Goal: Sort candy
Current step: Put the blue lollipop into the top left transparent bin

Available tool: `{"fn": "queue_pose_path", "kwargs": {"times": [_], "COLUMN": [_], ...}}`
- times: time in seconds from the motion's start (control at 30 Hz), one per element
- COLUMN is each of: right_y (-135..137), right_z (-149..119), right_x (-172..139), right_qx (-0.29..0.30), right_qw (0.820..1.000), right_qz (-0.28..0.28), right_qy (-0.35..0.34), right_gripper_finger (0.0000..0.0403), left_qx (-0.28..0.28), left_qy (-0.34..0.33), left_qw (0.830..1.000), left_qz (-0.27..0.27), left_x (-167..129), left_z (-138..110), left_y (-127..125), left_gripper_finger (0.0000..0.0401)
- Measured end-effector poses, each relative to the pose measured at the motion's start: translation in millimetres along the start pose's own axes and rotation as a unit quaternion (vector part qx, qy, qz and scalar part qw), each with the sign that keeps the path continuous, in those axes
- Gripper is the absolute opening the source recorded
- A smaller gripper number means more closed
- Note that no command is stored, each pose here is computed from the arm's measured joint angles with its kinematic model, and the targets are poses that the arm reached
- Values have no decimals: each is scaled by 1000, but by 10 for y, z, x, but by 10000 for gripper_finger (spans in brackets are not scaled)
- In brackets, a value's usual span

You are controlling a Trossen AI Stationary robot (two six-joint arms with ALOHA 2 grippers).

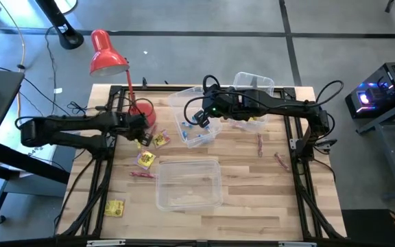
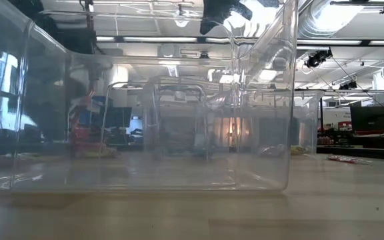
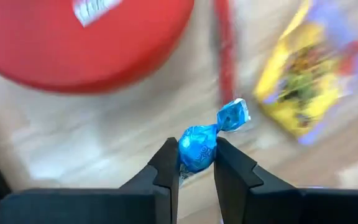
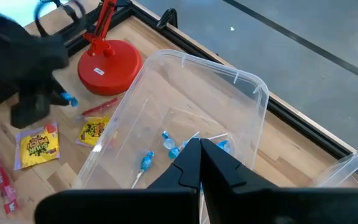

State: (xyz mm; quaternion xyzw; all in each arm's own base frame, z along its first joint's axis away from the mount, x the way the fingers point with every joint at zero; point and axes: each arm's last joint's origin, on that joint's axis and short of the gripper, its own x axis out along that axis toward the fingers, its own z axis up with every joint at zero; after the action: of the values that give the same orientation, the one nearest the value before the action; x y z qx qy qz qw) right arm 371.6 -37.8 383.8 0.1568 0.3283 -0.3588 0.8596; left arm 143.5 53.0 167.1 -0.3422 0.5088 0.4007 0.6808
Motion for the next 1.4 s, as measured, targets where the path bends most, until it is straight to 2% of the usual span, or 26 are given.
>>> {"fn": "queue_pose_path", "kwargs": {"times": [0.1, 0.27, 0.33, 0.47, 0.57, 0.7, 0.77, 0.87, 1.03, 1.1, 1.27, 1.4], "right_y": [-3, -50, -83, -159, -224, -268, -272, -276, -286, -281, -232, -200], "right_z": [2, 32, 52, 91, 123, 139, 141, 134, 116, 100, 60, 35], "right_x": [-4, -107, -175, -332, -464, -546, -555, -557, -556, -570, -622, -642], "right_qx": [0, 5, 9, 13, 23, 28, 29, 27, 29, 26, 18, 13], "right_qw": [1000, 1000, 1000, 999, 998, 998, 998, 998, 998, 999, 999, 999], "right_qz": [0, 6, 9, 18, 26, 31, 32, 30, 26, 26, 34, 38], "right_qy": [0, -10, -17, -32, -45, -53, -53, -51, -42, -39, -37, -35], "right_gripper_finger": [0, 0, 0, 0, 0, 0, 0, 0, 0, 0, 0, 0], "left_qx": [10, 7, 21, 88, 104, 126, 118, 110, 100, 99, 113, 144], "left_qy": [-29, -140, -204, -315, -369, -411, -427, -437, -385, -369, -386, -387], "left_qw": [999, 986, 968, 909, 877, 853, 846, 844, 862, 859, 840, 846], "left_qz": [-15, -88, -148, -258, -290, -297, -296, -292, -315, -341, -364, -337], "left_x": [-229, -670, -850, -1103, -1148, -1048, -962, -811, -612, -640, -841, -867], "left_z": [32, 174, 258, 398, 505, 674, 760, 857, 906, 908, 939, 955], "left_y": [-7, -72, -153, -367, -517, -736, -843, -968, -1063, -1081, -1086, -1090], "left_gripper_finger": [56, 56, 56, 56, 56, 56, 67, 117, 209, 235, 267, 270]}}
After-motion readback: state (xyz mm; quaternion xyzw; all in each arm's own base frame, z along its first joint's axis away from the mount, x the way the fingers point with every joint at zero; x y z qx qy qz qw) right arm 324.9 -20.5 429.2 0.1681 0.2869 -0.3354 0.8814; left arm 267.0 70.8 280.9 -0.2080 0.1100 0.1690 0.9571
